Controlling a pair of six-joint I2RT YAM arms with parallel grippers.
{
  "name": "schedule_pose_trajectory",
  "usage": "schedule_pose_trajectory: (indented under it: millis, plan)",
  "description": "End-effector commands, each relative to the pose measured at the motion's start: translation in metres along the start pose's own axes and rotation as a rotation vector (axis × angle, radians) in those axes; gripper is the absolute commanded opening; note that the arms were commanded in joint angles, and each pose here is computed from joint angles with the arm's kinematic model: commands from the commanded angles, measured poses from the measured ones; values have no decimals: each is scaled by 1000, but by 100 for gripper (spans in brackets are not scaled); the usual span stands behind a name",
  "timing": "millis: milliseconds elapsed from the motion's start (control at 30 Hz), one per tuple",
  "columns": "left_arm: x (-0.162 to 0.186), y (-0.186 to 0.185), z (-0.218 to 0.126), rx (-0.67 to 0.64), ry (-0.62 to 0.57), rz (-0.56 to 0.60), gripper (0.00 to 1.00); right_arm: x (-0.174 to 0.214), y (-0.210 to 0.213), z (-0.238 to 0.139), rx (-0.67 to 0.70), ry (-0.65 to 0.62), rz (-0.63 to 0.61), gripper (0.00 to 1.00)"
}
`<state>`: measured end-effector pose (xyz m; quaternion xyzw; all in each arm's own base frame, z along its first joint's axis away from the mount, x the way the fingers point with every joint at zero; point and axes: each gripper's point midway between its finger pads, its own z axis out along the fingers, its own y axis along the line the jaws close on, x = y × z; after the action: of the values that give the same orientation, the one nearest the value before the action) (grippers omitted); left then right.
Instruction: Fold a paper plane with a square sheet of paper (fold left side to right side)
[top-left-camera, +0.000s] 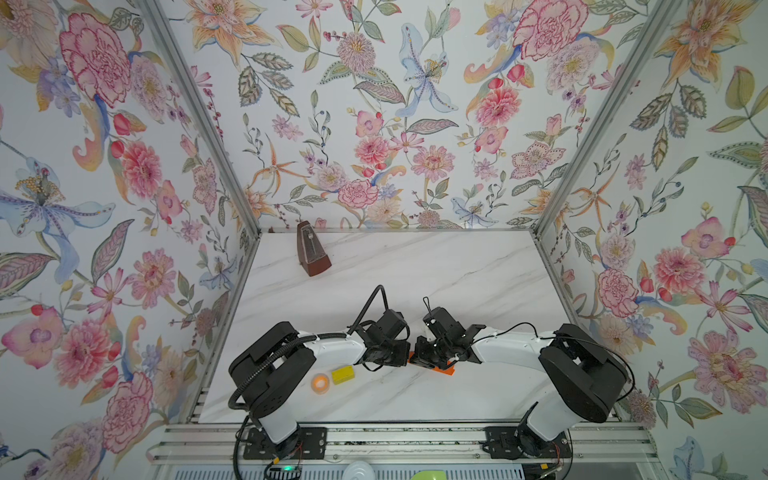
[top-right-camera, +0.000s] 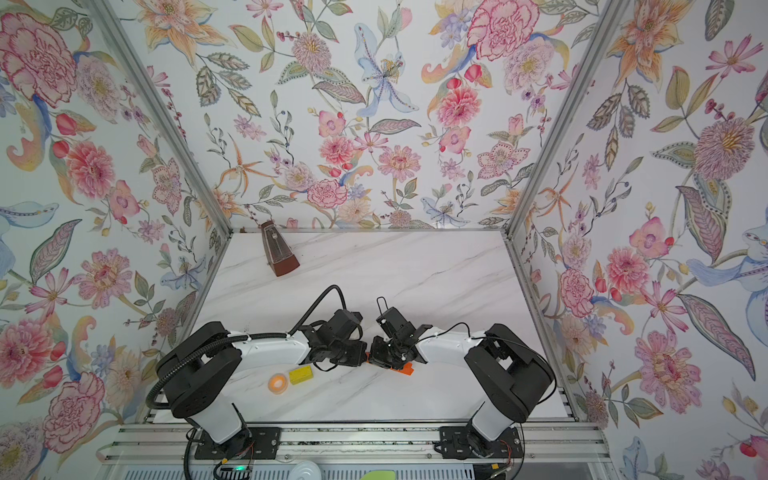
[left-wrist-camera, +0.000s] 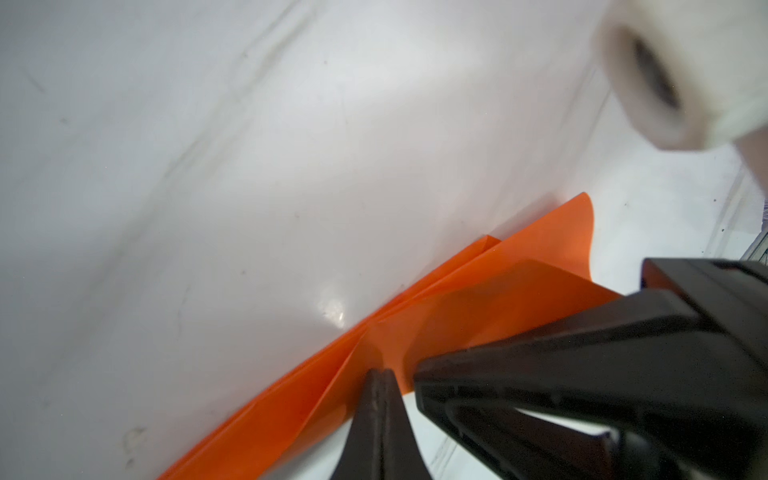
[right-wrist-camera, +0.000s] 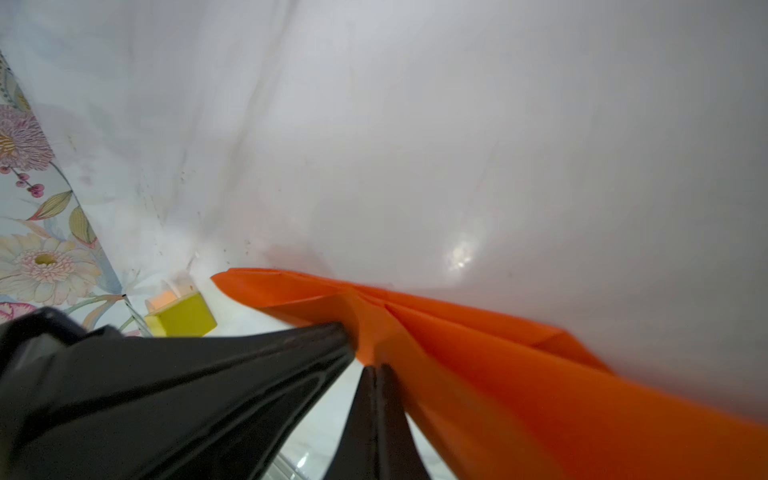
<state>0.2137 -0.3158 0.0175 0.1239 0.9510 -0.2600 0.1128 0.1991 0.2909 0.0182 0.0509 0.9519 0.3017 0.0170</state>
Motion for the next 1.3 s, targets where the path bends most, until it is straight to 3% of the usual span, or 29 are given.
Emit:
schedule_pose_trajectory:
  millis: [0, 267, 900, 1100, 1267]
  plan:
    - [36, 41, 13, -140, 108, -39, 0, 11, -29, 10, 95, 35, 15, 0]
    - [39, 61, 1, -194, 111, -48, 0, 18, -54, 11, 152, 47, 35, 0]
    - [65, 131, -31, -308, 110, -161, 0, 17, -61, 6, 159, 44, 37, 0]
    - [49, 141, -52, -285, 31, -212, 0, 19, -61, 7, 156, 59, 11, 0]
    - [21, 118, -75, -224, -61, -179, 0, 18, -42, 14, 110, 107, -96, 0]
